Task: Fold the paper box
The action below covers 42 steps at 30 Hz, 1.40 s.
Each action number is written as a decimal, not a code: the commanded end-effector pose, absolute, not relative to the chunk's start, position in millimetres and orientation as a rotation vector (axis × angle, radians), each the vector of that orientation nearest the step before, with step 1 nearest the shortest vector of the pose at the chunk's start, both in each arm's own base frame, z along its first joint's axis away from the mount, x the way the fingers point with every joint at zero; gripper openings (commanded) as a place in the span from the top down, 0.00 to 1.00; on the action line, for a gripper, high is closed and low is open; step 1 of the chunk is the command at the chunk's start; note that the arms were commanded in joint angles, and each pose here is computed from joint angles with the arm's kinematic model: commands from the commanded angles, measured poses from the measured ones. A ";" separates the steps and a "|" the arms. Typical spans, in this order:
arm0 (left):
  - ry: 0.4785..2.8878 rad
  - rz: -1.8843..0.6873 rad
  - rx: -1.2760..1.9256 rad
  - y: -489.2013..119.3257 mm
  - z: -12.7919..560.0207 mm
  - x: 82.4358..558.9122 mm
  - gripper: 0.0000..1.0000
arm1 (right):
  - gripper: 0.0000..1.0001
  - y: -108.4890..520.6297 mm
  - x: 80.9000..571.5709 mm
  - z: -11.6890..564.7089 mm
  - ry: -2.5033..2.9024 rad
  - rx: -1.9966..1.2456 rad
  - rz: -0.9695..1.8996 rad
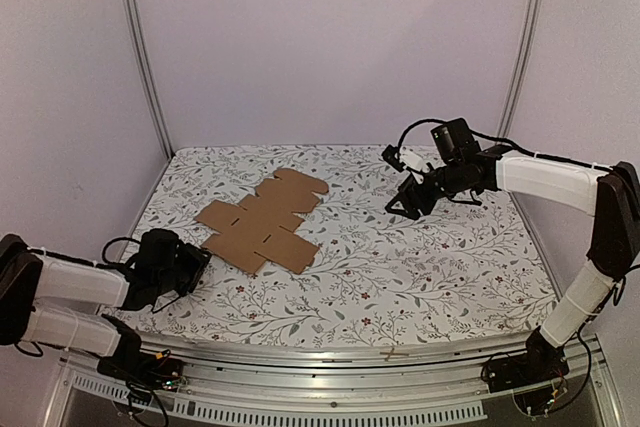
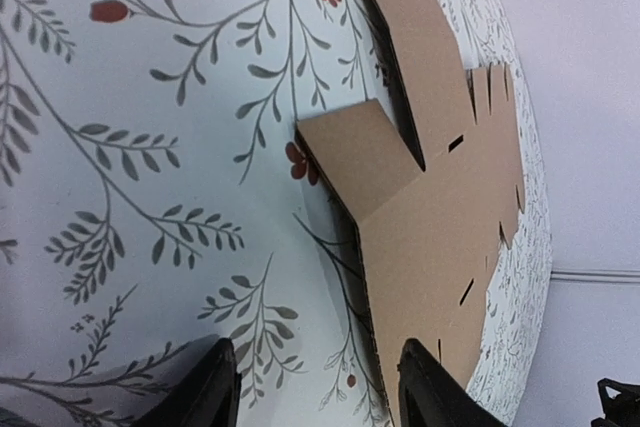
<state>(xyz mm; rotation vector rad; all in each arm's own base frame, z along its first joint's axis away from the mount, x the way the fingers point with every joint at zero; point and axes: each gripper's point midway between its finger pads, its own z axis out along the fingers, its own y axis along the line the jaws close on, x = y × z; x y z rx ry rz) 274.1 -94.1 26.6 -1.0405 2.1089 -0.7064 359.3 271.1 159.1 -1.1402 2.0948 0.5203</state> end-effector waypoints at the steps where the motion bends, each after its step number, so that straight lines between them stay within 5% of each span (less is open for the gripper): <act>1: 2.077 -0.794 -0.987 -101.5 30.3 290.2 0.46 | 0.31 272.7 356.1 163.5 2.088 -1.153 0.537; 13: 2.025 -0.876 -1.080 -108.1 5.4 320.7 0.57 | 0.31 274.1 352.0 161.2 2.095 -1.160 0.566; 22: 1.849 -1.209 -1.101 -133.6 -2.9 348.4 0.95 | 0.31 275.7 350.1 160.8 2.101 -1.156 0.590; 29: 1.760 -1.270 -0.635 -167.6 103.5 367.0 1.00 | 0.31 271.3 350.8 177.5 2.065 -1.143 0.553; 32: 1.916 -1.083 -0.418 -182.1 142.2 370.6 1.00 | 0.30 266.3 353.9 191.8 2.051 -1.114 0.540; 36: 2.056 -0.496 -0.077 -179.3 215.3 354.9 1.00 | 0.30 250.0 361.1 220.1 2.031 -1.045 0.509; 42: 2.090 -0.150 0.176 -163.1 295.3 329.1 1.00 | 0.29 212.6 363.1 265.8 1.968 -0.932 0.423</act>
